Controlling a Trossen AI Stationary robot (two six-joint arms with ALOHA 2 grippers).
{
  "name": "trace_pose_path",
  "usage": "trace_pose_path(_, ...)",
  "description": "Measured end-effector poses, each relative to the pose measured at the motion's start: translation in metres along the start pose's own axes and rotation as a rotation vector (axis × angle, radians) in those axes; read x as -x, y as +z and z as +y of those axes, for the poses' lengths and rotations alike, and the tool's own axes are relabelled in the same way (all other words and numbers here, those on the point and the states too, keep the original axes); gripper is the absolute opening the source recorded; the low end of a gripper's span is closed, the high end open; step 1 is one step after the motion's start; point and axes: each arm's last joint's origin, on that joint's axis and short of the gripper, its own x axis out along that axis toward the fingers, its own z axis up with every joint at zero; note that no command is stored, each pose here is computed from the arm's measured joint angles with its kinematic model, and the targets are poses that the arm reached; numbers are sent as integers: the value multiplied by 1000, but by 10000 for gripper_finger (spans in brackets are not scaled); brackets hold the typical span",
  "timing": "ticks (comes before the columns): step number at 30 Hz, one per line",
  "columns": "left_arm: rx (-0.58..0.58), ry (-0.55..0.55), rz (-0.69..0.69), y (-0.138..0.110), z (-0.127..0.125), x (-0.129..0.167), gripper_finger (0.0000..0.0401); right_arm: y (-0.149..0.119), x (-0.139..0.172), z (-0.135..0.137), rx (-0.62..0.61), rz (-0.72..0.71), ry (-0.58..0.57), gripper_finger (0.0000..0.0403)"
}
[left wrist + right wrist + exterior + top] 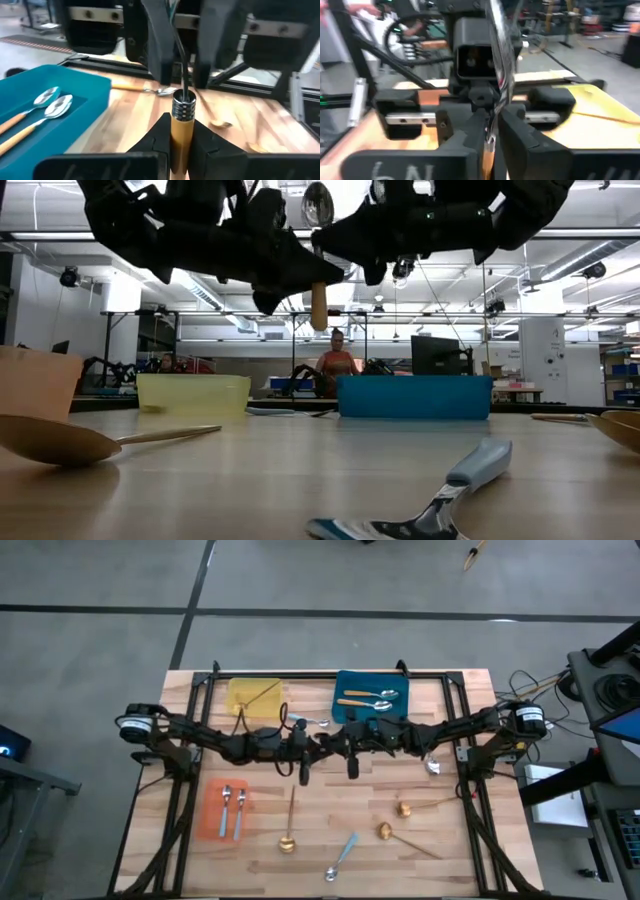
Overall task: Sort silverware by color (type)
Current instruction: Put the orange spoon into the blue bin
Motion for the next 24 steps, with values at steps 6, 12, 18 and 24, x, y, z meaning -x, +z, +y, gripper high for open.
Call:
trace_pose_path(6,35,130,41,-3,4,2,11,-2,5,-3,-4,77,-133,103)
trace_pose_path(12,63,354,43,-4,11,6,11,5,17,-7,-25,121,-344,146)
trace_pose_path(18,76,463,3,-1,13,6,11,10,20,-8,-81,87,-390,170)
trace_pose_path(24,25,447,1,6,10,2,11,7,8,-5,-57,99,-377,173)
